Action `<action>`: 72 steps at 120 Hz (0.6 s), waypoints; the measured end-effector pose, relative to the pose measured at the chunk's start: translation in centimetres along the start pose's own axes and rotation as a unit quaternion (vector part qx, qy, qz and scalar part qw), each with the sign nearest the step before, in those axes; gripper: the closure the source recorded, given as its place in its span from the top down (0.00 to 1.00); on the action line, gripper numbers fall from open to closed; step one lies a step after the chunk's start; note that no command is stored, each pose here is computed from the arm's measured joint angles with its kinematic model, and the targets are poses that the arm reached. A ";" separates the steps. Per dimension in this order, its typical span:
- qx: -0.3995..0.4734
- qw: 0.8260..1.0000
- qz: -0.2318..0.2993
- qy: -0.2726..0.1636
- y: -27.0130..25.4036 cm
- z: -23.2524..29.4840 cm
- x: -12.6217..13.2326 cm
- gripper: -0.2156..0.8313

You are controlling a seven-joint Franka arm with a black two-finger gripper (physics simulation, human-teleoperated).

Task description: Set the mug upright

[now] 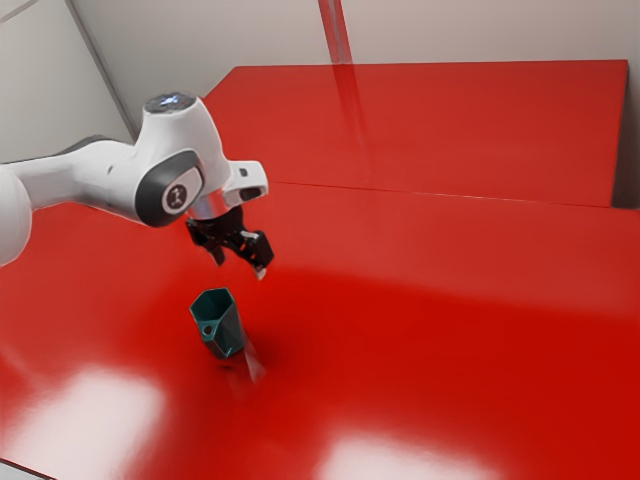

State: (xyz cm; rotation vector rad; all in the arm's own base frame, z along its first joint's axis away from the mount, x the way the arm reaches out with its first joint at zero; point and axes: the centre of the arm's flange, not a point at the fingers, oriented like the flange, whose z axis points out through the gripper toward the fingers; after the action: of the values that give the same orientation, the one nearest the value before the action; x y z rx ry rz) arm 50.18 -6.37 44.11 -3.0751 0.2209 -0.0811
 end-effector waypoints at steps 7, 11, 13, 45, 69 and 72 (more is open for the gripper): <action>-0.004 1.000 -0.004 -0.001 0.1 -1.0 0.6 0.76; -0.006 1.000 -0.009 -0.003 0.0 -1.5 0.9 0.76; -0.007 1.000 -0.011 -0.004 -0.1 -1.7 1.1 0.76; -0.015 0.999 -0.044 -0.025 -2.3 -6.1 3.4 0.78; -0.015 0.998 -0.047 -0.040 -2.4 -8.6 5.0 0.78; -0.015 0.998 -0.047 -0.040 -2.5 -9.0 5.2 0.78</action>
State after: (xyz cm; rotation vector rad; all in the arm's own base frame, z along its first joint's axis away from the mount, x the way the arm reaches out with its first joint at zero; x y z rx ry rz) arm 55.16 -5.17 53.52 -3.1103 0.0734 0.0415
